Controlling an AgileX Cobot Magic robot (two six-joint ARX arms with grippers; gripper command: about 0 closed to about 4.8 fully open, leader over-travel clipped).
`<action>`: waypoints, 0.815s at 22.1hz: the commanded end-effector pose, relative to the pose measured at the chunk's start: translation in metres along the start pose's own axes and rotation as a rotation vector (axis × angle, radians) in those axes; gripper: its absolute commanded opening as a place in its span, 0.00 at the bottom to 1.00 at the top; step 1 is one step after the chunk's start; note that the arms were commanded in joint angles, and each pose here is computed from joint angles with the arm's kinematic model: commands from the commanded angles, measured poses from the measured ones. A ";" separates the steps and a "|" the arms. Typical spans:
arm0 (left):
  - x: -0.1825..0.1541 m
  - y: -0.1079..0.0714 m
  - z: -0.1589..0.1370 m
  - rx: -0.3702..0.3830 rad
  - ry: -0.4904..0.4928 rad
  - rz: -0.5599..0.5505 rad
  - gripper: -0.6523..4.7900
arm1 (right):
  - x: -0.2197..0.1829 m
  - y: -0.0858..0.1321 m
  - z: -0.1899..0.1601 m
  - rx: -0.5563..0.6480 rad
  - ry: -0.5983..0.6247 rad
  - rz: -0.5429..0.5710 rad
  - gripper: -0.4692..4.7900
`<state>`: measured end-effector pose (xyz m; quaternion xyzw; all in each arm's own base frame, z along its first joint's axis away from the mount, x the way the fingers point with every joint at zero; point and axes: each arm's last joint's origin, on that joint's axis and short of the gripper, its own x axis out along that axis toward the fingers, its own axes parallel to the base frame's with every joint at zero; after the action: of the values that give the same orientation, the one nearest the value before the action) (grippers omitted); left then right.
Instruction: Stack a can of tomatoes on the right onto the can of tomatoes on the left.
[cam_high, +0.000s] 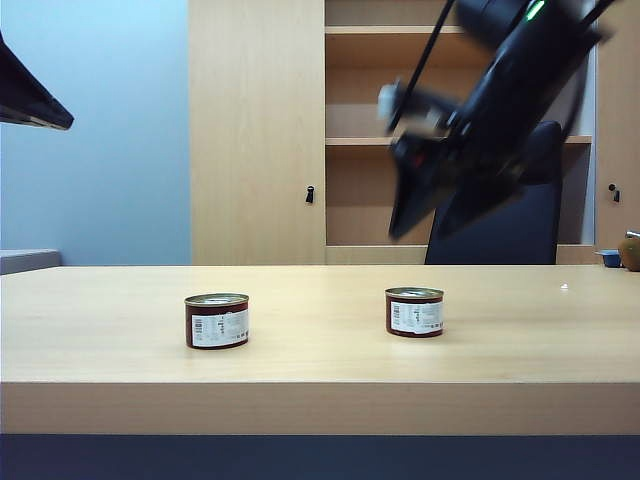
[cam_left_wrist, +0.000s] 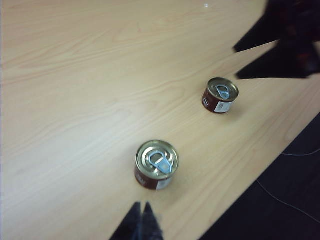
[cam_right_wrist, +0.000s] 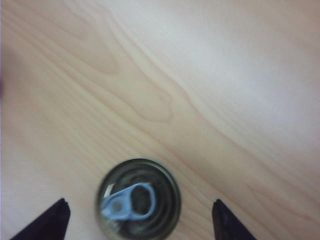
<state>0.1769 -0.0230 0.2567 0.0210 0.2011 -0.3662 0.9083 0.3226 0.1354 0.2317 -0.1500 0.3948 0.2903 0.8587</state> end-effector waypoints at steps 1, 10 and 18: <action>-0.004 -0.004 0.003 0.007 -0.025 -0.057 0.11 | 0.019 -0.004 0.006 0.009 0.091 0.023 0.83; -0.008 -0.008 0.004 0.021 -0.041 -0.054 0.11 | 0.039 -0.004 0.004 0.023 0.183 0.072 0.83; -0.008 -0.008 0.004 0.021 -0.041 -0.054 0.11 | 0.043 -0.003 0.002 0.023 0.192 0.080 0.66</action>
<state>0.1683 -0.0239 0.2627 0.0173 0.1845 -0.3900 0.9020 0.3470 0.1484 0.1995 -0.1515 0.4896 0.2994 0.8048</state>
